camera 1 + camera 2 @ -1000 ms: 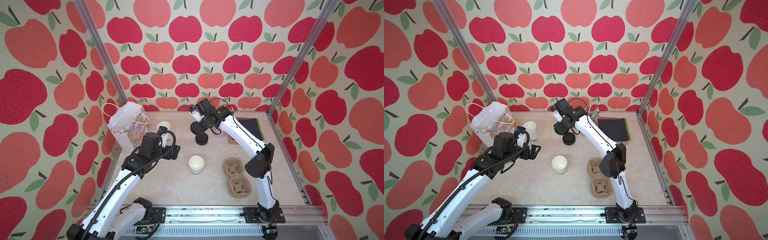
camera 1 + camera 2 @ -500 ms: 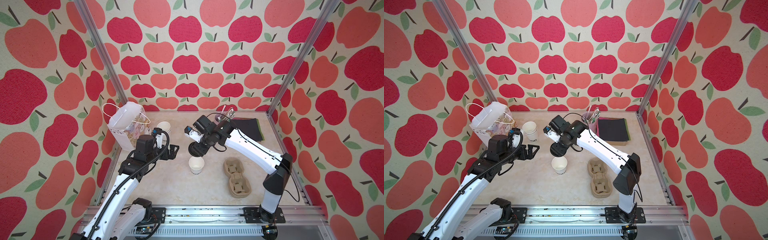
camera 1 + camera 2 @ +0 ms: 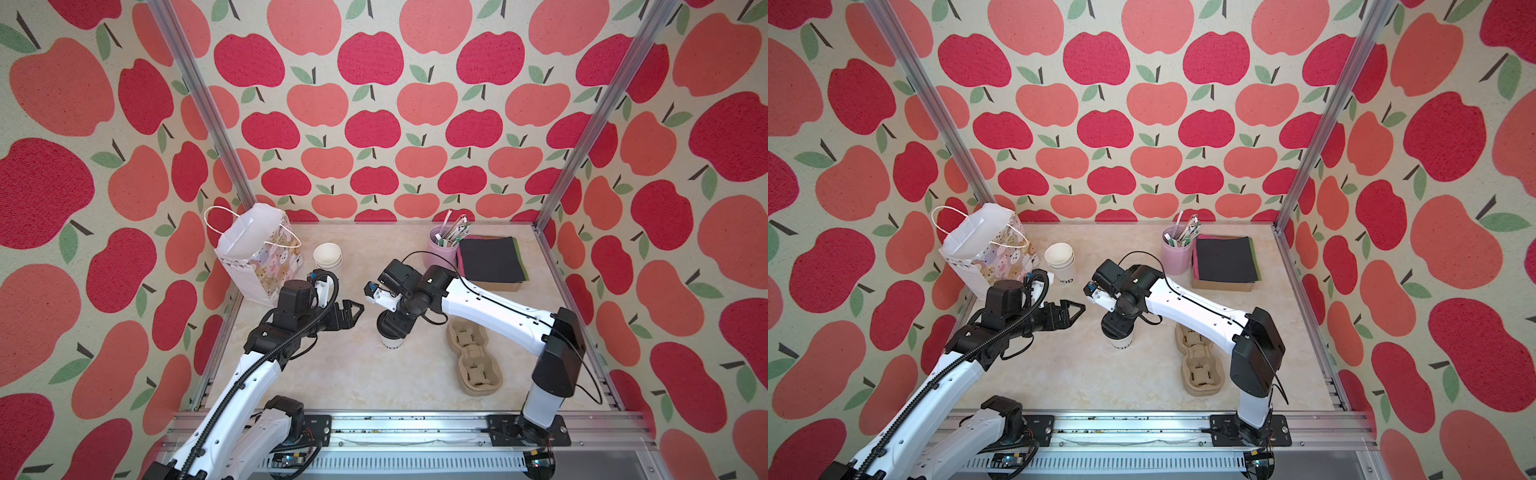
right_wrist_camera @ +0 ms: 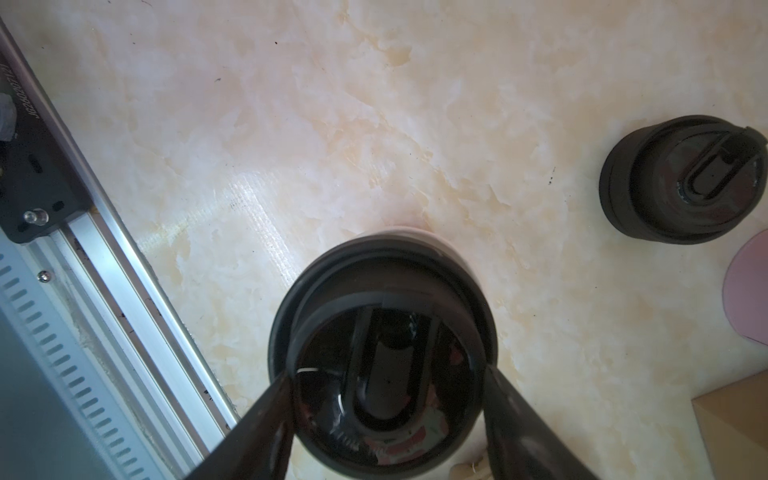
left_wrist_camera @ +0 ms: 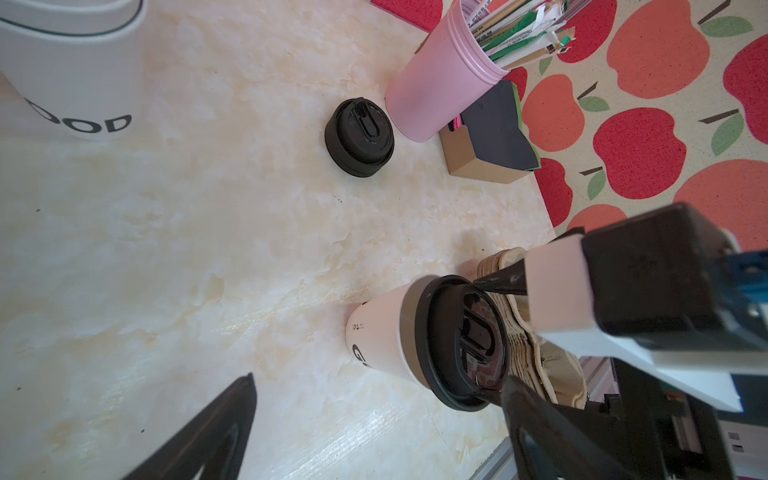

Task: Pack the takeout coffee

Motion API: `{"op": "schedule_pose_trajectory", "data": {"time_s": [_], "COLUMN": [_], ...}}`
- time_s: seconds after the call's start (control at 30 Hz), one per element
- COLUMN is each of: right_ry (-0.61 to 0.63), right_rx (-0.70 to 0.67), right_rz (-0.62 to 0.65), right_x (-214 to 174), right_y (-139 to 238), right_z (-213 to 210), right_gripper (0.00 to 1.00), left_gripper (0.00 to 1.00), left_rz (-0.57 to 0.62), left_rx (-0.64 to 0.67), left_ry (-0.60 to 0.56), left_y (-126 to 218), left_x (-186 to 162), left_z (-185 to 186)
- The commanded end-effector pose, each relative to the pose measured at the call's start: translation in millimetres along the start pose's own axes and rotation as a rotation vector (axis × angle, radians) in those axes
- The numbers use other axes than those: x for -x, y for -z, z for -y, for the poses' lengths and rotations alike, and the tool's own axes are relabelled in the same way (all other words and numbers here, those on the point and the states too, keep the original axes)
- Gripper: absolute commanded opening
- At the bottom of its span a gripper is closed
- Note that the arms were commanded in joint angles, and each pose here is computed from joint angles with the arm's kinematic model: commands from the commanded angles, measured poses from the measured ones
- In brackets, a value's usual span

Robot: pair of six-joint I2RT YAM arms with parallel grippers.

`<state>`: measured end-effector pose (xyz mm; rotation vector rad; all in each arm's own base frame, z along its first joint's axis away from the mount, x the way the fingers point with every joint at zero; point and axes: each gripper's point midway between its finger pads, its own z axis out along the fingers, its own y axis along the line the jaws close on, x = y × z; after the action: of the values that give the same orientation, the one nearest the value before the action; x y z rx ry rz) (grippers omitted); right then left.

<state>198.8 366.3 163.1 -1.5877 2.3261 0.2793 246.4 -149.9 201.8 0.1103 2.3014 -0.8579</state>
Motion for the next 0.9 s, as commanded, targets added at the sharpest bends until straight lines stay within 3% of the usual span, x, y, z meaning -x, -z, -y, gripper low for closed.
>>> {"op": "schedule_pose_trajectory", "data": {"time_s": [0.0,0.57,0.87], "right_ry": [-0.001,0.012,0.005], "right_rx": [-0.015,-0.006,0.005], "right_rz": [0.004,-0.092,-0.154], "right_x": [0,-14,-29], "right_y": [-3,-23,-34], "right_z": [1,-1,-5], "right_gripper": [0.69,0.71,0.71], "left_gripper": [0.95,0.95,0.90], "left_rz": [0.013,0.008,-0.012], "left_rx": [-0.025,-0.019,-0.019], "left_ry": [0.016,0.023,0.039], "left_y": [-2,-5,-9], "left_x": [3,2,-4], "left_z": [3,0,-2]}}
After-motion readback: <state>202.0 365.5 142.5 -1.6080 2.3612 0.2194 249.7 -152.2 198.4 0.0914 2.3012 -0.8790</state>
